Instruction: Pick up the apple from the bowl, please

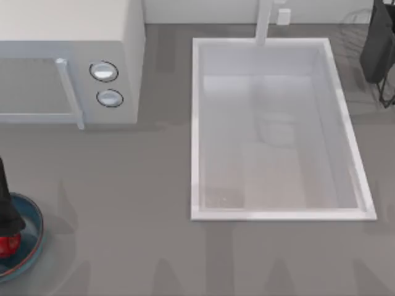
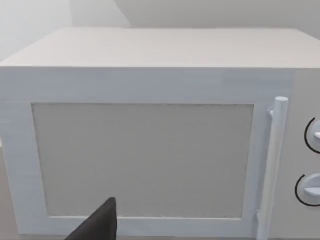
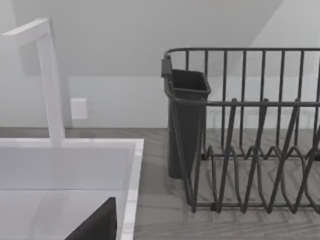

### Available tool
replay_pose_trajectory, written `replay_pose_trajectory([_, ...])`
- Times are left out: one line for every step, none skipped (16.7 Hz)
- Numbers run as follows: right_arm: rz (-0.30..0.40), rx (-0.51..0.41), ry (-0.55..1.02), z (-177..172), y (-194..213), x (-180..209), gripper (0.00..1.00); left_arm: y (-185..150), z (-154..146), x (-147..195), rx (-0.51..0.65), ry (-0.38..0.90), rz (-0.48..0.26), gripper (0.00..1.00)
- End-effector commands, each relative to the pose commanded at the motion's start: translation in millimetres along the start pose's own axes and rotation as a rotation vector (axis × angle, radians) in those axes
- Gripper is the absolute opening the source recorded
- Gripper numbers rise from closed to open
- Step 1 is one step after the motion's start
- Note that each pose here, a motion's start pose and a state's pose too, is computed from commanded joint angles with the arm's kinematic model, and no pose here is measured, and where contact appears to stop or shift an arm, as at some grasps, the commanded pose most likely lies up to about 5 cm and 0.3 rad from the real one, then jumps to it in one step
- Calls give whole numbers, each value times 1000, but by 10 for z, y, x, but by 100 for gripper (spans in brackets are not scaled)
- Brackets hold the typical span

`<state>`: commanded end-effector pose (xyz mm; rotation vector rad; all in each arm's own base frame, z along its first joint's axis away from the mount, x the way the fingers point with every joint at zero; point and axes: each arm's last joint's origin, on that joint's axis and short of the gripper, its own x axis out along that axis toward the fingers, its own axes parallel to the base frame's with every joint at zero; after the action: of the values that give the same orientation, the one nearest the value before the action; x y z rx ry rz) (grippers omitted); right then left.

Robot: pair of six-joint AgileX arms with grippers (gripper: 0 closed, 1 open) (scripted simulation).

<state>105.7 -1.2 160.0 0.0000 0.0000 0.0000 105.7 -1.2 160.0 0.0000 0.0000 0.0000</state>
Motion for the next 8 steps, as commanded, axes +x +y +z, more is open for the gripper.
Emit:
replay_pose_trajectory([0,0,0,0,0,0,100,0,0,0,0,0,0,100])
replay_pose_trajectory([0,0,0,0,0,0,100,0,0,0,0,0,0,100])
replay_pose_trajectory([0,0,0,0,0,0,100,0,0,0,0,0,0,100])
replay_pose_trajectory([0,0,0,0,0,0,100,0,0,0,0,0,0,100])
replay_pose_trajectory([0,0,0,0,0,0,100,0,0,0,0,0,0,100])
replay_pose_trajectory([0,0,0,0,0,0,100,0,2,0,0,1,0,100])
replay_pose_trajectory([0,0,0,0,0,0,100,1,18,1,1,13,1,100])
replay_pose_trajectory([0,0,0,0,0,0,100,2,46,3,2,37,2,100])
